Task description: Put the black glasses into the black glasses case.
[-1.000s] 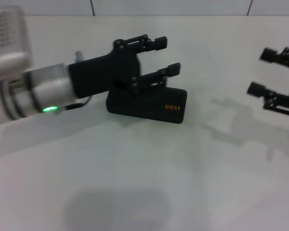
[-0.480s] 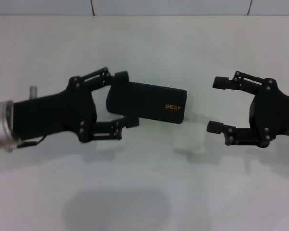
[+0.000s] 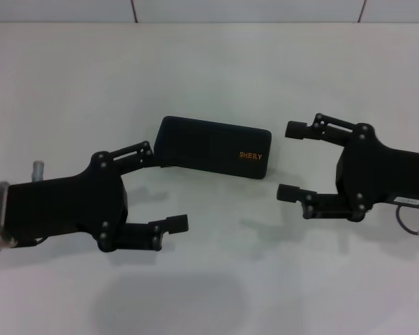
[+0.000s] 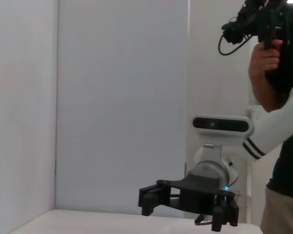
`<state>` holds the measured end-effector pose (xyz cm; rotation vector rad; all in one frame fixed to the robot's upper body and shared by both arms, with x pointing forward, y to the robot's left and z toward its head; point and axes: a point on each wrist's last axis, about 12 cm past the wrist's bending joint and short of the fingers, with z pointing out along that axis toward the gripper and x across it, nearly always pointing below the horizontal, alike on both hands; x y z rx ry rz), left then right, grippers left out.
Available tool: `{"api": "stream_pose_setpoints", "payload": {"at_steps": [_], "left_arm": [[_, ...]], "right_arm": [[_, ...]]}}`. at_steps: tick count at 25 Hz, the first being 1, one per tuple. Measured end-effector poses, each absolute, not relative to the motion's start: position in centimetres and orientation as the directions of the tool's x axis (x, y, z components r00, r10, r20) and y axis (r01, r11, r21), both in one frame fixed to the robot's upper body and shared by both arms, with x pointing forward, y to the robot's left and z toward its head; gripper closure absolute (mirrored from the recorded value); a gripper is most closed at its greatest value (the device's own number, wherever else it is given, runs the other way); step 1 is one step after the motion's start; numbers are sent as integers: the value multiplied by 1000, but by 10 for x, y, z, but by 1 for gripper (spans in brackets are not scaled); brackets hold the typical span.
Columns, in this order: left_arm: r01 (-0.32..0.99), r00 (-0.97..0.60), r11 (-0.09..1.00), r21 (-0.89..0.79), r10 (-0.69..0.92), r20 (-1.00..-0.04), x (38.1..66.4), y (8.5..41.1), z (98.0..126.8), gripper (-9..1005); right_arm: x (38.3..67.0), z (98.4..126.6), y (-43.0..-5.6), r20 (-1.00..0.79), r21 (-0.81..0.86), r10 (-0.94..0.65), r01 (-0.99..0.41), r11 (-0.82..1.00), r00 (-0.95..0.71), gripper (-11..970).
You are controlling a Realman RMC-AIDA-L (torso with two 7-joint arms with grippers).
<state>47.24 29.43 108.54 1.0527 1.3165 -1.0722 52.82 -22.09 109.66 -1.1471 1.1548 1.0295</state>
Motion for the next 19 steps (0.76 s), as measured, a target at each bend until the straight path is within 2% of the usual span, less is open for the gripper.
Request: {"api": "stream_pose_setpoints", "payload": {"at_steps": [19], "left_arm": [[969,9,249,2,-26,-1000,467,277,1071,109]], "right_arm": [[521,1087,-228,-988,-141,27,-968,208,149,130]]}}
